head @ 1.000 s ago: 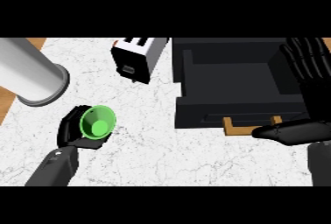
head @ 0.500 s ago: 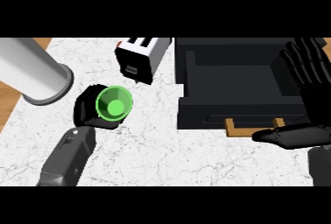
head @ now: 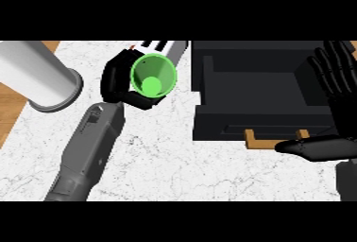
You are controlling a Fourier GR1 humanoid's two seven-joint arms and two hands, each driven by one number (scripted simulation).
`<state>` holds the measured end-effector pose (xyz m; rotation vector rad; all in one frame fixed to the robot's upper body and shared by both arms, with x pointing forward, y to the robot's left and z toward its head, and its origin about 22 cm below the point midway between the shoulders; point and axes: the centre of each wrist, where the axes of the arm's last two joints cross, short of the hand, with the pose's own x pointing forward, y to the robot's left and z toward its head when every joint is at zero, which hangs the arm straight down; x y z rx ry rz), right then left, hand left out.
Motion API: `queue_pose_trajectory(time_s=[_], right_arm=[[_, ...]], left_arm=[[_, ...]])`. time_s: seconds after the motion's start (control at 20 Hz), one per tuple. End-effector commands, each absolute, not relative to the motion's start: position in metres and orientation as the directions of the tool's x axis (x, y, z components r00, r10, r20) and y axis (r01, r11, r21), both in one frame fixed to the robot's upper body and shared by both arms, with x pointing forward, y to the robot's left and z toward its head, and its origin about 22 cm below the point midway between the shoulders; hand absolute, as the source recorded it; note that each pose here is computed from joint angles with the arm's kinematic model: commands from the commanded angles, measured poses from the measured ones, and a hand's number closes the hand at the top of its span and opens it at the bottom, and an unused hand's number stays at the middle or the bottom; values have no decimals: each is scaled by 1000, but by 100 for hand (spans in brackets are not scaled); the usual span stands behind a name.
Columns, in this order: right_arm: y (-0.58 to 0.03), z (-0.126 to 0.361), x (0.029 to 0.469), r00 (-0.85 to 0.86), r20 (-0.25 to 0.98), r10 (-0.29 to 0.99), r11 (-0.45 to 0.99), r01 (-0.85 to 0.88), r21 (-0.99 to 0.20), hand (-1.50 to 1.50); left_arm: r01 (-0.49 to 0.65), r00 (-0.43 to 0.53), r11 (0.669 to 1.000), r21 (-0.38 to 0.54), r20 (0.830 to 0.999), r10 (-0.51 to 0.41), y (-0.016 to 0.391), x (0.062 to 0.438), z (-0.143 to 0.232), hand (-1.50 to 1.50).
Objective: Pick up the cup, place it into the drawer and close the drawer
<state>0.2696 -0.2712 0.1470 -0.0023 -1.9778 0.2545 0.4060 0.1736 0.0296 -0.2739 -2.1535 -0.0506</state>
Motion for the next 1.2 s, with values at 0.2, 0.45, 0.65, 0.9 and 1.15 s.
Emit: queue_pose_trajectory(time_s=[0.2, 0.45, 0.65, 0.9, 1.15], right_arm=[[-273, 151, 285, -430, 894, 125, 976, -108, -188, -150], [-257, 151, 278, -427, 895, 128, 977, -104, -189, -150], [-274, 153, 279, -444, 890, 103, 973, -140, -183, -150], [-271, 139, 281, -454, 889, 53, 971, -185, -152, -150], [-269, 156, 285, -467, 880, 87, 963, -185, -194, -150]], left_arm=[[259, -544, 966, -7, 825, 152, 96, 429, 149, 150], [187, -510, 982, 26, 857, 74, 55, 430, 175, 150], [177, -417, 981, 82, 909, -1, 46, 441, 172, 150], [123, -348, 980, 153, 932, -102, 33, 447, 171, 150], [186, -261, 950, 251, 945, -198, 31, 447, 156, 150]])
